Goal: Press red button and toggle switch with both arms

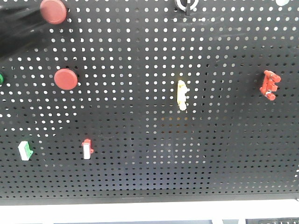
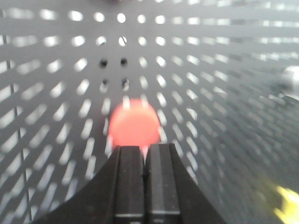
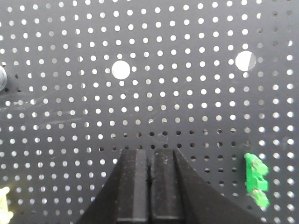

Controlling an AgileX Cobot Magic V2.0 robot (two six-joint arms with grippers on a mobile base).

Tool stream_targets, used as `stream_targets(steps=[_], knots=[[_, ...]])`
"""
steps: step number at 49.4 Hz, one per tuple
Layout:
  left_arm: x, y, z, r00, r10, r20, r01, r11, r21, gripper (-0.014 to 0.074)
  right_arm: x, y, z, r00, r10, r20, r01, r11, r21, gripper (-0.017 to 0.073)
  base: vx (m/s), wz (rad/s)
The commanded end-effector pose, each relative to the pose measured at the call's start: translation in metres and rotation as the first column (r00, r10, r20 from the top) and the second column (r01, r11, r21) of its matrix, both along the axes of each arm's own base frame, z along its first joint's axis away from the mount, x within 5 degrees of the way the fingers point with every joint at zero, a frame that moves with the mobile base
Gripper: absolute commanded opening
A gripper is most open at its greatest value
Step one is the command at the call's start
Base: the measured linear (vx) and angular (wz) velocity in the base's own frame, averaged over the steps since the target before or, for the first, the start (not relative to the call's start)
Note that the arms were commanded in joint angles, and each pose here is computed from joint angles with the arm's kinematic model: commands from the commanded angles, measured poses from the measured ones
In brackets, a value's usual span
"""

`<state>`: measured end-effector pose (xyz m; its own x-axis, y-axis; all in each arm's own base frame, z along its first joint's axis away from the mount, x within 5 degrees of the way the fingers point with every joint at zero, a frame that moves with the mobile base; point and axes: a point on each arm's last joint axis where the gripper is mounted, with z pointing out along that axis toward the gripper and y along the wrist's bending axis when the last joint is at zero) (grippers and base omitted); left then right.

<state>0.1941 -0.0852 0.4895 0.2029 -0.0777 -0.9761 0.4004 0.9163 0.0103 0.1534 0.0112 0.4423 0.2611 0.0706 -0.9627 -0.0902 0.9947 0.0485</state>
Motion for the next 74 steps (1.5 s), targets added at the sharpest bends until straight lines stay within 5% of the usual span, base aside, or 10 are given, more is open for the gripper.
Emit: stream_targets(steps=[1, 8, 16, 34, 47, 59, 74], knots=[[-0.035, 0.016, 0.008, 0.990, 0.006, 0.138, 0.003, 0.998, -0.066, 0.0002, -0.001, 0.005, 0.019, 0.988, 0.034, 0.149, -0.030, 0.999, -0.025, 0.0000, 0.00, 0.00], [-0.051, 0.024, -0.009, 0.991, 0.011, 0.135, -0.003, 0.998, -0.064, 0.0002, 0.011, 0.032, 0.025, 0.971, 0.172, 0.167, -0.156, 0.982, -0.108, 0.0000, 0.00, 0.00], [-0.057, 0.026, -0.012, 0.992, 0.010, 0.127, -0.003, 0.998, -0.060, 0.0002, 0.039, 0.078, 0.039, 0.928, 0.344, 0.146, -0.323, 0.935, -0.148, 0.0000, 0.00, 0.00], [-0.057, 0.026, -0.011, 0.990, 0.016, 0.141, -0.009, 0.999, -0.045, 0.0002, 0.096, 0.145, 0.065, 0.892, 0.448, 0.063, -0.438, 0.889, -0.134, 0.0000, 0.00, 0.00], [-0.057, 0.026, -0.011, 0.989, 0.017, 0.145, -0.011, 0.999, -0.039, 0.0002, 0.119, 0.162, 0.077, 0.895, 0.445, 0.042, -0.436, 0.890, -0.132, 0.0000, 0.00, 0.00], [-0.057, 0.026, -0.011, 0.984, 0.028, 0.177, -0.033, 0.999, 0.027, 0.0002, 0.120, 0.161, 0.086, 0.903, 0.430, 0.027, -0.422, 0.896, -0.136, 0.0000, 0.00, 0.00], [-0.057, 0.026, -0.011, 0.983, 0.028, 0.179, -0.033, 0.999, 0.025, 0.0002, 0.132, 0.134, 0.089, 0.936, 0.352, 0.020, -0.348, 0.932, -0.102, 0.0000, 0.00, 0.00]])
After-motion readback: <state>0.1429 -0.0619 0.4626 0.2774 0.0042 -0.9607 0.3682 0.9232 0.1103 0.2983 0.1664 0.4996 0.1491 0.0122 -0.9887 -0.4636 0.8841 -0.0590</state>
